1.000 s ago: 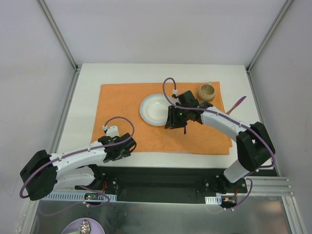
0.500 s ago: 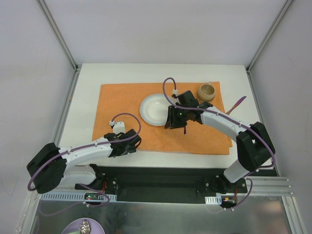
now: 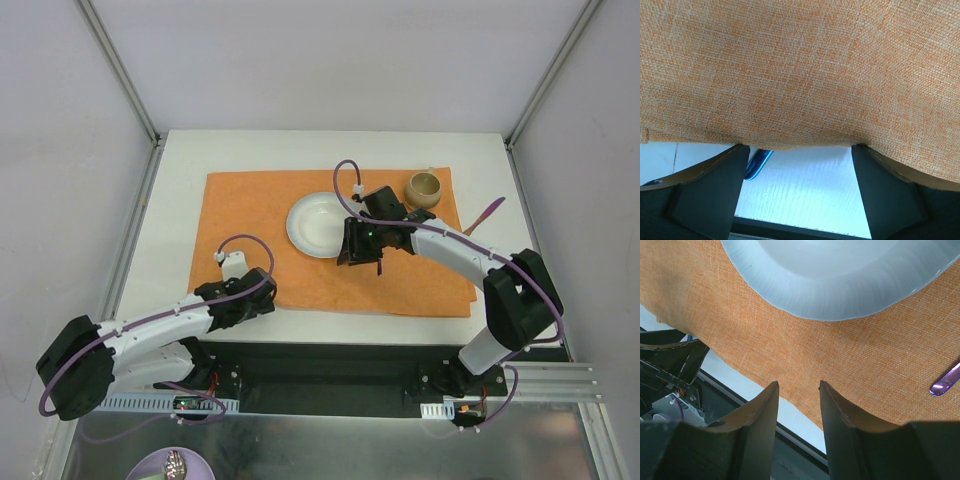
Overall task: Set the dinner table for one person
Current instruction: Pick up the fork at the center of the board.
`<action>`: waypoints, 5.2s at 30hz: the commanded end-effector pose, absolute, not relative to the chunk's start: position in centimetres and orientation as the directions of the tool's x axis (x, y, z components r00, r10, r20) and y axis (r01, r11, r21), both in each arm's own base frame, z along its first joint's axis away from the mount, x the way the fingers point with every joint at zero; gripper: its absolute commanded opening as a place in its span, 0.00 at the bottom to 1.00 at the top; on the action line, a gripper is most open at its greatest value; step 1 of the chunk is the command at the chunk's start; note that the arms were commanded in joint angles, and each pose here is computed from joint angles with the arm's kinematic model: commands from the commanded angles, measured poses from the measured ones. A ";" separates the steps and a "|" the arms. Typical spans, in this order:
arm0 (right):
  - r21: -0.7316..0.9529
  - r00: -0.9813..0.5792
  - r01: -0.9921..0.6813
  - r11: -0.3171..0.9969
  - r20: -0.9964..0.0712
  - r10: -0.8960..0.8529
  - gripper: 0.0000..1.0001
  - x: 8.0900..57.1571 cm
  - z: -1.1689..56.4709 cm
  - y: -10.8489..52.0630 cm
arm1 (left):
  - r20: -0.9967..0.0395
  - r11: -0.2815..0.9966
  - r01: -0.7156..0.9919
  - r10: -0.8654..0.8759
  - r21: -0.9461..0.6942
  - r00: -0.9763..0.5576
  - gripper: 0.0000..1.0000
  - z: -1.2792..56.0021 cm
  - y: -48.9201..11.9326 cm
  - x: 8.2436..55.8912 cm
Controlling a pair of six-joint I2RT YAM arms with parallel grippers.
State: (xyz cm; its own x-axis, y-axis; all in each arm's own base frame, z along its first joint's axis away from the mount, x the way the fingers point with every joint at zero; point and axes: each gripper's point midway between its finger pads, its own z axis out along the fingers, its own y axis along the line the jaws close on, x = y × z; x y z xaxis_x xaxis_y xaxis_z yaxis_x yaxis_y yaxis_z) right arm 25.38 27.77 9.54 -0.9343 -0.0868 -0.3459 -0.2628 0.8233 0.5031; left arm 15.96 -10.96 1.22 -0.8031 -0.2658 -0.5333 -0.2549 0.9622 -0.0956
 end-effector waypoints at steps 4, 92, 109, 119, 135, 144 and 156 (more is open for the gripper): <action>0.533 -0.929 -0.274 0.801 -0.360 -0.078 0.41 25.9 10.8 28.9 | -0.380 0.966 -0.259 -0.246 -0.016 -0.892 0.77 -1.9 -10.3 12.8; 0.572 -0.940 -0.272 0.774 -0.331 -0.085 0.41 25.3 10.5 29.4 | -0.331 0.934 -0.200 -0.096 0.297 -0.939 0.59 0.7 -12.8 10.0; 0.577 -0.947 -0.255 0.776 -0.310 -0.080 0.41 25.3 9.8 29.7 | -0.385 0.969 -0.221 -0.163 0.112 -0.908 0.59 0.3 -14.0 10.5; 0.574 -0.952 -0.242 0.782 -0.295 -0.078 0.41 25.2 9.3 29.5 | -0.393 0.986 -0.166 -0.143 0.025 -0.908 0.59 0.4 -16.7 11.6; 0.562 -0.955 -0.225 0.796 -0.291 -0.064 0.41 25.2 9.2 29.2 | -0.380 0.996 -0.068 -0.085 -0.058 -0.921 0.59 1.4 -21.7 11.7; 0.564 -0.957 -0.218 0.796 -0.282 -0.063 0.41 25.1 9.0 29.2 | -0.377 0.994 -0.071 -0.095 -0.078 -0.921 0.59 1.6 -22.7 11.1; 0.559 -0.957 -0.224 0.798 -0.281 -0.071 0.41 24.9 9.2 29.1 | -0.406 0.995 -0.080 -0.099 -0.064 -0.908 0.60 0.8 -22.9 11.9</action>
